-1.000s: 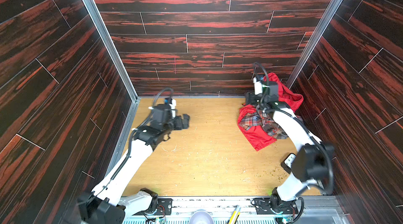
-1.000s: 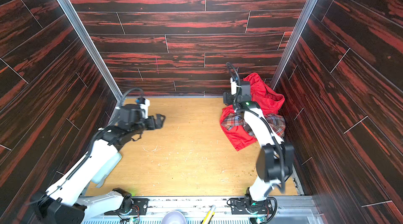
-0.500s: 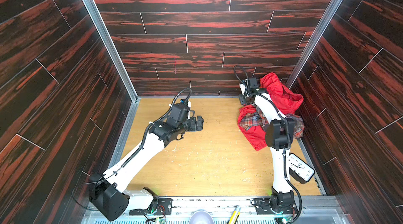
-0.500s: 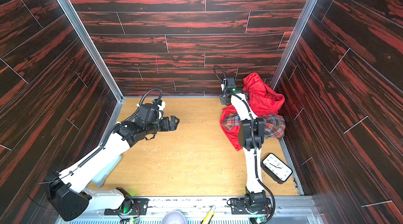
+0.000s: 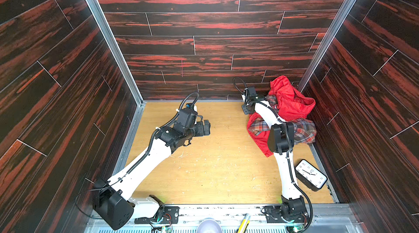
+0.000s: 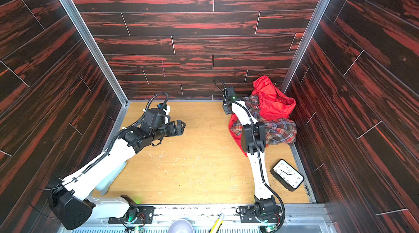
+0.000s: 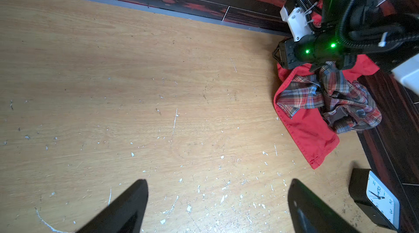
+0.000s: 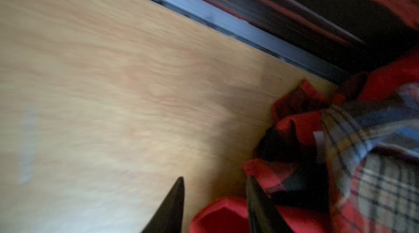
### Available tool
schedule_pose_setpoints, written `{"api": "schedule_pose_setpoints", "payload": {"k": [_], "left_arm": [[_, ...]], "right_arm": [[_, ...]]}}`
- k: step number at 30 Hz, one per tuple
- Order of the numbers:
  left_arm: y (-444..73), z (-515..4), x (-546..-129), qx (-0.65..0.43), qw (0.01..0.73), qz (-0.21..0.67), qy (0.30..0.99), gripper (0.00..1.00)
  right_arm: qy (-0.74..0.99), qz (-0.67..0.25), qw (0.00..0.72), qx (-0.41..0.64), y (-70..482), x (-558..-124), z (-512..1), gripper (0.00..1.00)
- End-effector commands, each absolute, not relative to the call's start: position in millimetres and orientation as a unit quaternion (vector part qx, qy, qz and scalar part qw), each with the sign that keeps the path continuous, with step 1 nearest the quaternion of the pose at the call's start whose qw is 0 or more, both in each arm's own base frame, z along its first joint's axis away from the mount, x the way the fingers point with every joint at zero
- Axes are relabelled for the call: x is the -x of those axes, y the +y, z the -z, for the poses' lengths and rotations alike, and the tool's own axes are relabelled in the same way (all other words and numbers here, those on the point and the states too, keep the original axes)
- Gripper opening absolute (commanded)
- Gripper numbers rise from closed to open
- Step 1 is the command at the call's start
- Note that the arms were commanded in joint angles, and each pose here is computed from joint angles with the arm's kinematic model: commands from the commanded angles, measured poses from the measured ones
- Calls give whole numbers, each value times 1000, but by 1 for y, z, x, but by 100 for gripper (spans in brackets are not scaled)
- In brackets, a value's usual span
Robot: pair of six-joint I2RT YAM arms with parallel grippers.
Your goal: Pick out a specific cloth from the pile
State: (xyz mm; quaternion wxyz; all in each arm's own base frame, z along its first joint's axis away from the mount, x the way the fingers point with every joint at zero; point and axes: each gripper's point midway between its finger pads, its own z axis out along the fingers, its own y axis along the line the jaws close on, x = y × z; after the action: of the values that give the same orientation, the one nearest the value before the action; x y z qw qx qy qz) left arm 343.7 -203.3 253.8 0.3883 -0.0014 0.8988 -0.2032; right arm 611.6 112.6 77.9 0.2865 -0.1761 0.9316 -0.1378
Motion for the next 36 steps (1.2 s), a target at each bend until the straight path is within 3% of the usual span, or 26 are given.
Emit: {"api": "schedule_pose_setpoints", "payload": {"k": [1,17,18,23,24,36], "left_arm": [[-198,-252,-339,18,388,205,898,99],[-191,-253,-334,22,389,196,900,99],[-191,-252,-334,22,388,195,900,99],[-189,-254,-333,23,391,192,900,99],[-189,-254,-333,23,391,191,900,99],[-191,-251,-334,26,389,195,900,99]], "right_arm": [[927,185,280,168,98,-620,-61,42],[909,243,296,166,84,-638,-49,38],[909,243,296,166,83,-639,-49,35],[909,242,300,160,79,-641,-51,0],[909,236,304,158,80,-642,-55,0],[876,104,457,116,102,-650,-223,0]]}}
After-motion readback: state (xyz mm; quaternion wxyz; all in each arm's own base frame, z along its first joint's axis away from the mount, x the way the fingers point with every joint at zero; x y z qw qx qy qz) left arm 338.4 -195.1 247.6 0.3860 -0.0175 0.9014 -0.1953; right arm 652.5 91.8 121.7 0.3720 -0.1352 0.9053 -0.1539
